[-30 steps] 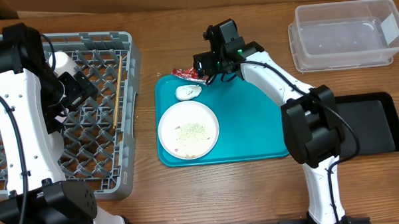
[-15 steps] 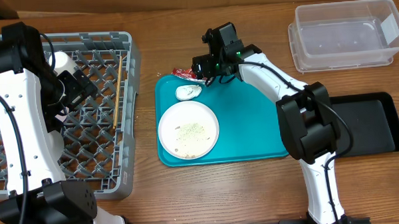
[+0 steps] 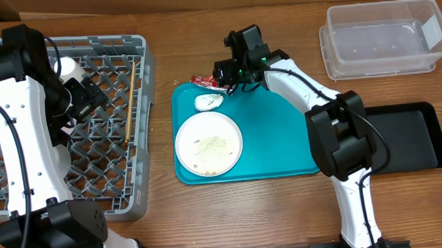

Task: Sort waste into correct bins and load items into the dishwasher
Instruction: 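Grasp the red wrapper with the right gripper and lift it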

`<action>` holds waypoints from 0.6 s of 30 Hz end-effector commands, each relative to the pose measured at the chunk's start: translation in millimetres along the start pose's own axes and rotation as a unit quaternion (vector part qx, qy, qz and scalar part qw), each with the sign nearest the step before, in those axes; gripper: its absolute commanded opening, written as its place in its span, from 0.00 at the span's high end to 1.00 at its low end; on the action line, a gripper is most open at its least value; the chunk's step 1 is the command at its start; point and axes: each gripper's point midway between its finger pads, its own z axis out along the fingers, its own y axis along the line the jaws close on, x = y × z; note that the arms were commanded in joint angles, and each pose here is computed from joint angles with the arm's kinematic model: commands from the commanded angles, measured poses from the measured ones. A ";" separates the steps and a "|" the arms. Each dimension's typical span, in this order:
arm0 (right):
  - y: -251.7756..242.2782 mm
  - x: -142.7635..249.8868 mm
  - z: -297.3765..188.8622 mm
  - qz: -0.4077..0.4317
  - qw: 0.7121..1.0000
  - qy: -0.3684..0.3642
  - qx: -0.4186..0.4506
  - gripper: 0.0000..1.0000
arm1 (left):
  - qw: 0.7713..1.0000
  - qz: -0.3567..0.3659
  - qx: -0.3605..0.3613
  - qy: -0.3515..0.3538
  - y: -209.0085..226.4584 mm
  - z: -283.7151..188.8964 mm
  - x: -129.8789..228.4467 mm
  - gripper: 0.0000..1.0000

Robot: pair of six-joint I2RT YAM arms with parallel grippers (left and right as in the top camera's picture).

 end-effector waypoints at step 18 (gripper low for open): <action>14.0 -37.9 -36.8 0.014 1.000 -0.001 -0.016 0.96 | 1.000 0.008 -0.002 -0.008 3.2 -3.9 0.2 0.00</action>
